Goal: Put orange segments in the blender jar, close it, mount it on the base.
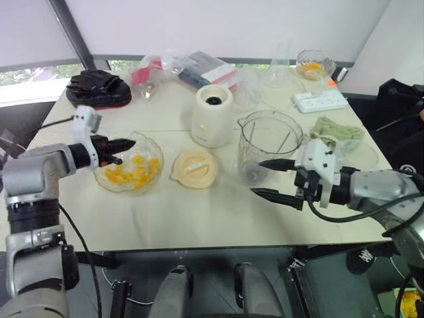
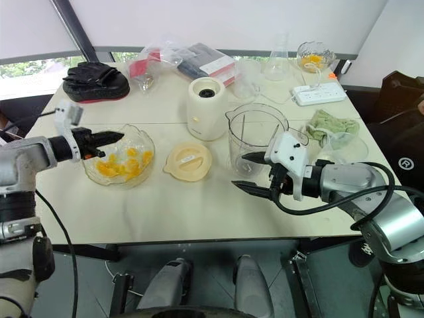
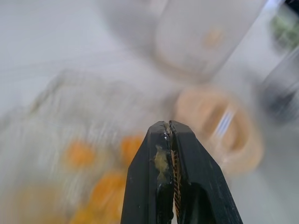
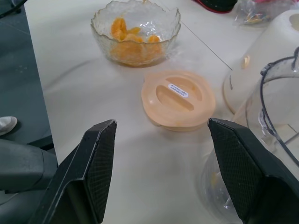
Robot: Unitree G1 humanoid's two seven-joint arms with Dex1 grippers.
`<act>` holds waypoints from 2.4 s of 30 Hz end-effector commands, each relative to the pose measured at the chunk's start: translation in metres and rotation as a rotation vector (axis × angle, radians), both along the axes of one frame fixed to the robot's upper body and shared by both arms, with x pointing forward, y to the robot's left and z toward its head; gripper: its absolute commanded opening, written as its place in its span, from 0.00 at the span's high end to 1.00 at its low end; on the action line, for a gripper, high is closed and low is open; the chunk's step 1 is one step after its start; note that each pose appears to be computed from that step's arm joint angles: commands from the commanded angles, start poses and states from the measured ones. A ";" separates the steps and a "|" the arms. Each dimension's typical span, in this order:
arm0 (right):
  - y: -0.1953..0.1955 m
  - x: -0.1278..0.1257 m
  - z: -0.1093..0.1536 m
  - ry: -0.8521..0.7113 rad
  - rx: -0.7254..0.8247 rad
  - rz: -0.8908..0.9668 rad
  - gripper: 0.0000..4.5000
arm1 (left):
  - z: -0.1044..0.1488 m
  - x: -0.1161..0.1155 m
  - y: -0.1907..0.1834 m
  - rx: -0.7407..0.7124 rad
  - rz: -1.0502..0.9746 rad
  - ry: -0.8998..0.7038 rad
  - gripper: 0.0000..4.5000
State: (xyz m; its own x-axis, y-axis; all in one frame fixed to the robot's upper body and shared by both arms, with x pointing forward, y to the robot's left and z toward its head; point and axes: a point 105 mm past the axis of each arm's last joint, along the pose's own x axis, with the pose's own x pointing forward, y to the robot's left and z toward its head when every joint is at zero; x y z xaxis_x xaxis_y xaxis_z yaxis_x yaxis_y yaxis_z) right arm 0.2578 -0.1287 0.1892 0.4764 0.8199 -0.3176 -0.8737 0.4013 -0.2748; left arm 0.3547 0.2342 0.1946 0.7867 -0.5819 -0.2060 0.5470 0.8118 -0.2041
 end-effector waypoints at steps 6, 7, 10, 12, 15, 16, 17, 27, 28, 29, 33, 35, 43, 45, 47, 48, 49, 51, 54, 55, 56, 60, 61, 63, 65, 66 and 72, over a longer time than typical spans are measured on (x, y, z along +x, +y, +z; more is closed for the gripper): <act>0.003 0.001 0.010 -0.073 0.012 0.000 0.27 | 0.067 -0.004 -0.019 -0.146 -0.026 -0.255 0.98; 0.003 0.000 0.010 -0.075 0.015 -0.005 0.27 | 0.071 -0.003 -0.021 -0.152 -0.035 -0.265 0.98; 0.003 -0.001 0.010 -0.086 0.025 -0.023 0.27 | 0.085 0.003 -0.027 -0.149 -0.070 -0.296 0.98; 0.003 -0.002 0.010 -0.093 0.031 -0.040 0.27 | 0.097 0.006 -0.031 -0.159 -0.098 -0.315 0.98; 0.005 -0.005 0.008 -0.101 0.047 -0.063 0.27 | 0.110 0.015 -0.033 -0.130 -0.120 -0.324 0.98; 0.006 -0.006 0.007 -0.101 0.051 -0.068 0.27 | 0.110 0.019 -0.032 -0.118 -0.114 -0.317 0.98; 0.006 -0.007 0.006 -0.102 0.054 -0.071 0.27 | 0.106 0.021 -0.029 -0.093 -0.105 -0.308 0.98; 0.015 -0.005 -0.001 -0.070 0.074 -0.046 0.27 | 0.001 0.032 0.017 0.437 -0.031 0.053 0.98; 0.016 -0.005 -0.001 -0.068 0.071 -0.038 0.27 | -0.003 0.033 0.019 0.459 -0.034 0.065 0.98; 0.016 -0.004 0.000 -0.063 0.068 -0.029 0.27 | -0.009 0.033 0.020 0.491 -0.055 0.084 0.98; 0.015 -0.007 0.001 -0.015 0.029 0.040 0.27 | -0.044 0.029 0.025 0.676 -0.189 0.202 0.98; 0.015 -0.009 0.001 0.016 0.017 0.071 0.27 | -0.055 0.027 0.024 0.740 -0.260 0.239 0.98; 0.013 -0.005 0.007 0.022 -0.015 0.104 0.27 | -0.066 0.043 0.011 0.817 -0.325 0.233 0.68; 0.012 -0.007 0.007 0.024 -0.017 0.104 0.27 | -0.066 0.046 0.010 0.825 -0.327 0.228 0.45; 0.012 -0.010 0.005 0.029 -0.021 0.103 0.27 | -0.066 0.048 0.010 0.837 -0.324 0.223 0.21; 0.011 -0.010 0.005 0.032 -0.020 0.100 0.27 | -0.066 0.049 0.009 0.840 -0.326 0.222 0.21; 0.011 -0.011 0.005 0.034 -0.020 0.097 0.27 | -0.066 0.049 0.009 0.845 -0.328 0.221 0.21; 0.012 -0.012 0.004 0.034 -0.021 0.093 0.27 | -0.067 0.050 0.010 0.867 -0.332 0.219 0.21; 0.012 -0.013 0.003 0.035 -0.019 0.090 0.27 | -0.065 0.051 0.013 0.881 -0.321 0.211 0.21; 0.013 -0.014 0.003 0.036 -0.019 0.089 0.27 | -0.063 0.051 0.014 0.882 -0.320 0.207 0.21; 0.013 -0.014 0.003 0.036 -0.018 0.088 0.27 | -0.062 0.051 0.014 0.873 -0.323 0.209 0.21; 0.014 -0.012 0.002 0.038 -0.018 0.089 0.27 | -0.057 0.045 0.007 0.799 -0.365 0.245 0.21; 0.014 -0.012 0.002 0.037 -0.019 0.090 0.27 | -0.056 0.044 0.005 0.775 -0.373 0.256 0.21; 0.015 -0.012 0.001 0.035 -0.021 0.092 0.27 | -0.052 0.041 0.000 0.721 -0.397 0.276 0.21; 0.016 -0.011 0.001 0.033 -0.023 0.095 0.27 | -0.047 0.040 -0.004 0.672 -0.403 0.294 0.21; 0.016 -0.011 0.001 0.032 -0.023 0.096 0.27 | -0.045 0.040 -0.004 0.670 -0.403 0.295 0.21; 0.017 -0.010 0.001 0.024 -0.022 0.093 0.27 | -0.055 0.039 0.003 0.707 -0.383 0.319 0.21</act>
